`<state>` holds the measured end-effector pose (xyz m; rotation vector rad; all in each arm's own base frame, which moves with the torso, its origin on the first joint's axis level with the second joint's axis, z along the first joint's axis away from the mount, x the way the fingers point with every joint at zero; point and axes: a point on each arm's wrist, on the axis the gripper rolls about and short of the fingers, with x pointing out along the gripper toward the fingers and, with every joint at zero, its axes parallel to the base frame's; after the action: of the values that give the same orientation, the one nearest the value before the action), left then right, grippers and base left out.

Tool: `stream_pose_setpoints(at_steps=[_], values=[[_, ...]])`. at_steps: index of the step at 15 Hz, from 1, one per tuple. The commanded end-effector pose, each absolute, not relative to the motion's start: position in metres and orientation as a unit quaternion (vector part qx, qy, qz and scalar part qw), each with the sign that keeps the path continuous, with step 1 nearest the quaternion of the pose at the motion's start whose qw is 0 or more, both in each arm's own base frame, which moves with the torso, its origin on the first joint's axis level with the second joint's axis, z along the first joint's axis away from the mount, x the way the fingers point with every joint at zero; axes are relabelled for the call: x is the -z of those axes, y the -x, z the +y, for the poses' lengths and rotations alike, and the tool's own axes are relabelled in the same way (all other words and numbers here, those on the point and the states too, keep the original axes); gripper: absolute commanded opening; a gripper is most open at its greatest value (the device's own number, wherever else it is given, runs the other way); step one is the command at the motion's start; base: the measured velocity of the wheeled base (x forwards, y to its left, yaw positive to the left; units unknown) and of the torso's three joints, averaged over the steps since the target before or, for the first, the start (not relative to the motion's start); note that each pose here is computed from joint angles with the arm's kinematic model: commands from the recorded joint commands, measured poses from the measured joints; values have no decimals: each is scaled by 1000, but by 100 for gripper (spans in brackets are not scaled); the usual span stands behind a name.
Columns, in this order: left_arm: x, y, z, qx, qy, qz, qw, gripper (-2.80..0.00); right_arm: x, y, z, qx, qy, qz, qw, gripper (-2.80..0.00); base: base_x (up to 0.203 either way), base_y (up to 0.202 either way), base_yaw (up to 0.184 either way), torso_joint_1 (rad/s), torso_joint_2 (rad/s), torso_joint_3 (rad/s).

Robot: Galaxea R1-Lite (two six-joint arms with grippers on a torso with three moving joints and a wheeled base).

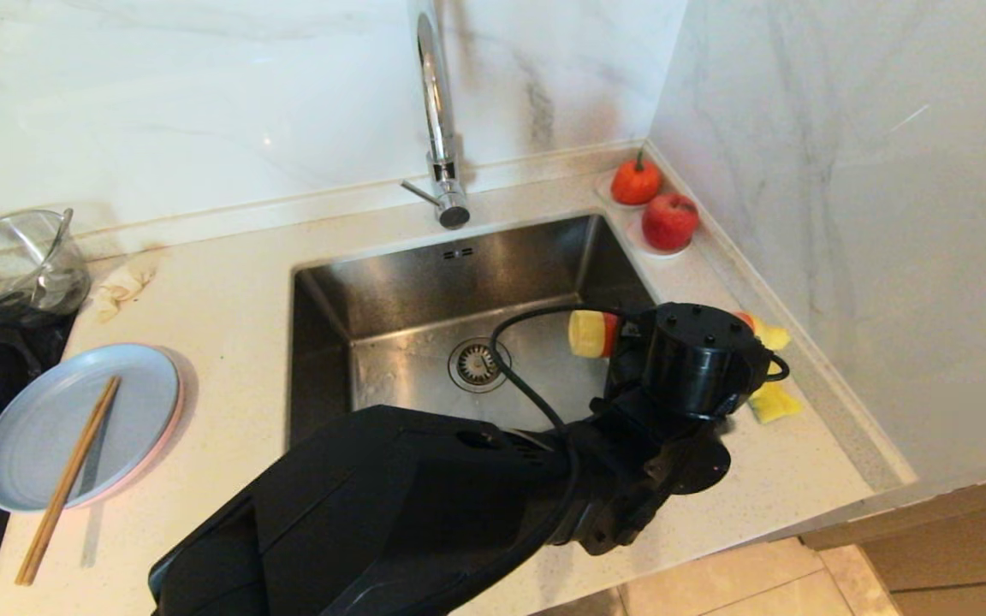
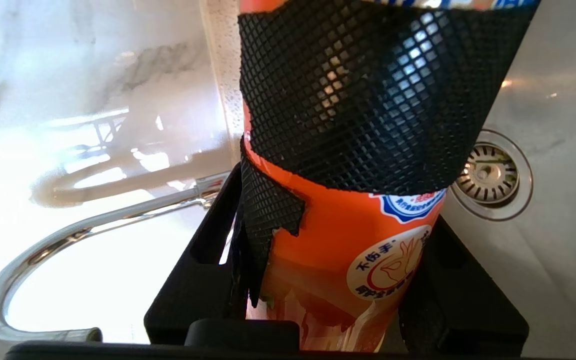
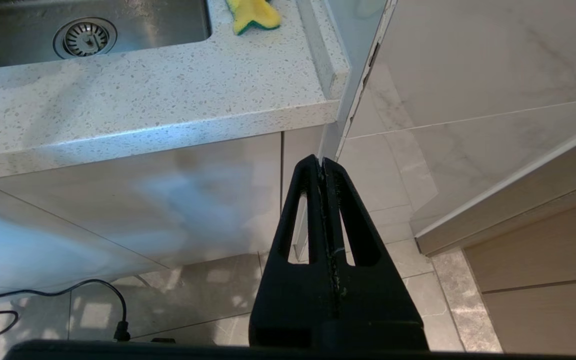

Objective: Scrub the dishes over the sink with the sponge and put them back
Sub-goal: Place the dish soap on the table

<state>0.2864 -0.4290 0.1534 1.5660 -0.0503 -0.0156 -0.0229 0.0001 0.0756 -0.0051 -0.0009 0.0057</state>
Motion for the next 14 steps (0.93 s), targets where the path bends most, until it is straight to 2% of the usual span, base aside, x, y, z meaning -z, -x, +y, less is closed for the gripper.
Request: stream_pose_setpoints(at_steps=[1, 10, 14], values=[[-160, -286, -427, 1, -704, -23, 710, -280, -76, 23, 0, -3, 3, 0, 1000, -280, 0, 0, 0, 0, 0, 0], [-162, -285, -426, -1, -695, -28, 719, -280, -75, 23, 0, -3, 3, 0, 1000, -280, 0, 0, 0, 0, 0, 0], [-173, -284, -424, -21, -666, -24, 745, -280, -76, 23, 0, -3, 2, -1, 1000, -280, 0, 0, 0, 0, 0, 0]])
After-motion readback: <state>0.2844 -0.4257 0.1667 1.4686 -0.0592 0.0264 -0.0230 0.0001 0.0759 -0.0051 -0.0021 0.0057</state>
